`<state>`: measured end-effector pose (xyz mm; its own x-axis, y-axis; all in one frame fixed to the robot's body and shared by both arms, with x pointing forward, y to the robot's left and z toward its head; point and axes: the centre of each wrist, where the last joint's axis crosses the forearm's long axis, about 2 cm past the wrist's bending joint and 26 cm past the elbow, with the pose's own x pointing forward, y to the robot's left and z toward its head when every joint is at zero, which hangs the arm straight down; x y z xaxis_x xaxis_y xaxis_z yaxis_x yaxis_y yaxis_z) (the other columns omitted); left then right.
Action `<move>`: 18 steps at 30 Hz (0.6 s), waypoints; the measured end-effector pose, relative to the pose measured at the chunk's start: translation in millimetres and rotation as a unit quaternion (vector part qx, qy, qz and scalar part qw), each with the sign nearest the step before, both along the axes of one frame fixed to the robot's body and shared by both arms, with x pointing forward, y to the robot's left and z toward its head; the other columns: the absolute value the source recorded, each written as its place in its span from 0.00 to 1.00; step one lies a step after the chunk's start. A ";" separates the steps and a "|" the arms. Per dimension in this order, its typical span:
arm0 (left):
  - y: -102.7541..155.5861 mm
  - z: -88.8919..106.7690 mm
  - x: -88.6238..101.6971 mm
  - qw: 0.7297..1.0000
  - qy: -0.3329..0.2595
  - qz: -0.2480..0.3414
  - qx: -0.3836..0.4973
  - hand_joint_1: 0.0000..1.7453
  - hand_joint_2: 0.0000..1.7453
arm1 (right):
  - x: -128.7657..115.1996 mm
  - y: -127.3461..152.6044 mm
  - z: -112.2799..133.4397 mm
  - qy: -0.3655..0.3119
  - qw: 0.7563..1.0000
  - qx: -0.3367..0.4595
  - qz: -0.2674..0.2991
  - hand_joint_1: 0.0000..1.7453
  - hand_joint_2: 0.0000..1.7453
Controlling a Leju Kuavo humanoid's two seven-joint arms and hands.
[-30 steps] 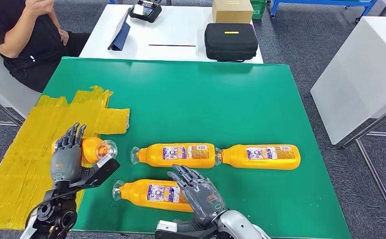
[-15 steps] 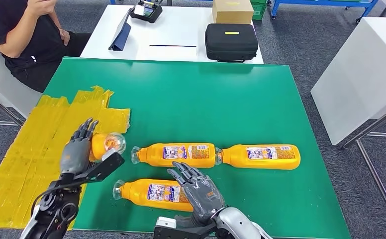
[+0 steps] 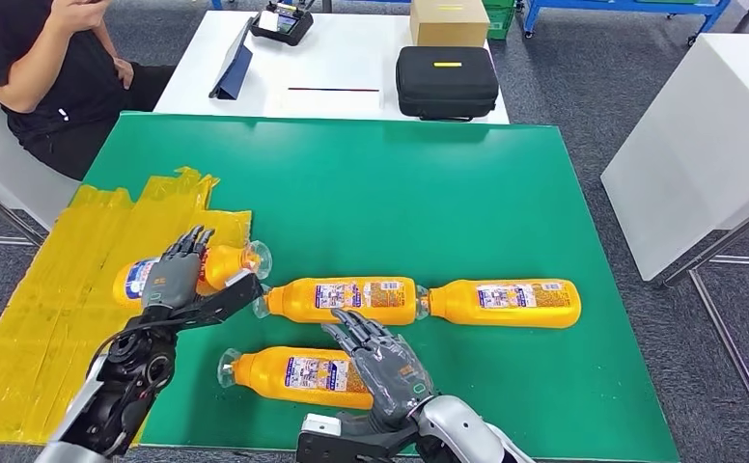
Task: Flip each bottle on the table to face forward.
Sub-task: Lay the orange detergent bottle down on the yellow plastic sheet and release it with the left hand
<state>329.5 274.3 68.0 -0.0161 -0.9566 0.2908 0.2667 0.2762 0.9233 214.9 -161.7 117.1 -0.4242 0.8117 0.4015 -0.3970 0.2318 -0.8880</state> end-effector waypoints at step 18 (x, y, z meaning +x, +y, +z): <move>-9.7 1.7 16.4 0.997 -0.031 0.040 -0.057 0.00 0.00 | -5.2 -2.3 -3.3 0.001 1.000 -0.018 -0.020 0.00 1.00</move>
<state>345.9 264.6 69.7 0.0381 -0.9165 0.3982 0.1828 0.3981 0.8989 209.7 -163.9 113.7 -0.3896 0.8423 0.3726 -0.3896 0.2158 -0.8953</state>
